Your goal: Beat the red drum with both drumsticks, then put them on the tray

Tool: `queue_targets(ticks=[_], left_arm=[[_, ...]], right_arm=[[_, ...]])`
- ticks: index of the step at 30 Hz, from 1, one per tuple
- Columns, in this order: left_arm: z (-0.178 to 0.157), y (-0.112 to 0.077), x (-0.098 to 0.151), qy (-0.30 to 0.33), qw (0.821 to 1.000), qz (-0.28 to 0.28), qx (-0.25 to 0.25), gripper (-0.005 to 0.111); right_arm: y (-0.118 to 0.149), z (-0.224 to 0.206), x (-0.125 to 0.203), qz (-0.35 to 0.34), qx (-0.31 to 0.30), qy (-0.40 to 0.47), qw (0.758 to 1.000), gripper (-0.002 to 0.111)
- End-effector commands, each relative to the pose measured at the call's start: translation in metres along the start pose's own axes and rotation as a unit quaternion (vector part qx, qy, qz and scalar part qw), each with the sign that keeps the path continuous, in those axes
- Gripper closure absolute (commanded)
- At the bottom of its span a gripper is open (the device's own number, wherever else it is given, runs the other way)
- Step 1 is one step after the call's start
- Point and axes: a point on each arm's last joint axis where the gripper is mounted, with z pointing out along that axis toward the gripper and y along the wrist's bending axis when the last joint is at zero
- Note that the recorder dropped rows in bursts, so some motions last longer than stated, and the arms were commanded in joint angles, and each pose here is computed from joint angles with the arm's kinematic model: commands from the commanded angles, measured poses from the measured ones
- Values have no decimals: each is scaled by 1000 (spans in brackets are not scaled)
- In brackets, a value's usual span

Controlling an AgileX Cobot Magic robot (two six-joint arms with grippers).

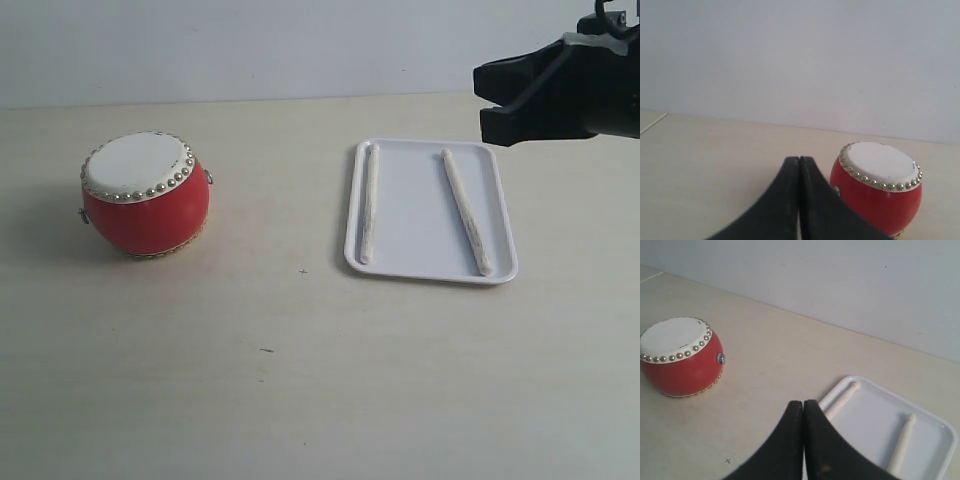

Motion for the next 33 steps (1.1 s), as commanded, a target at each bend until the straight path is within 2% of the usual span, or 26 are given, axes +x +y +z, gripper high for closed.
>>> queue_targets(ticks=[1,9,22,24,28,31,33], left_arm=[[-6,-1,1,-8,1000,16,8,107],[-22,-6,7,-4,999,16,45,107],[-22,-7,10,12,999,12,50,107],[-22,-8,12,23,998,11,53,107],[-23,-5,22,77,995,42,38,107],[-24,0,29,120,992,39,16,107],[-24,1,29,119,992,31,6,107]], right_arm=[[0,-1,1,-1,1,0,1000,108],[0,-1,1,-1,1,0,1000,108],[0,-1,1,-1,1,0,1000,108],[0,-1,1,-1,1,0,1000,108],[0,-1,1,-1,1,0,1000,108],[0,-1,1,-1,1,0,1000,108],[0,-1,1,-1,1,0,1000,108]])
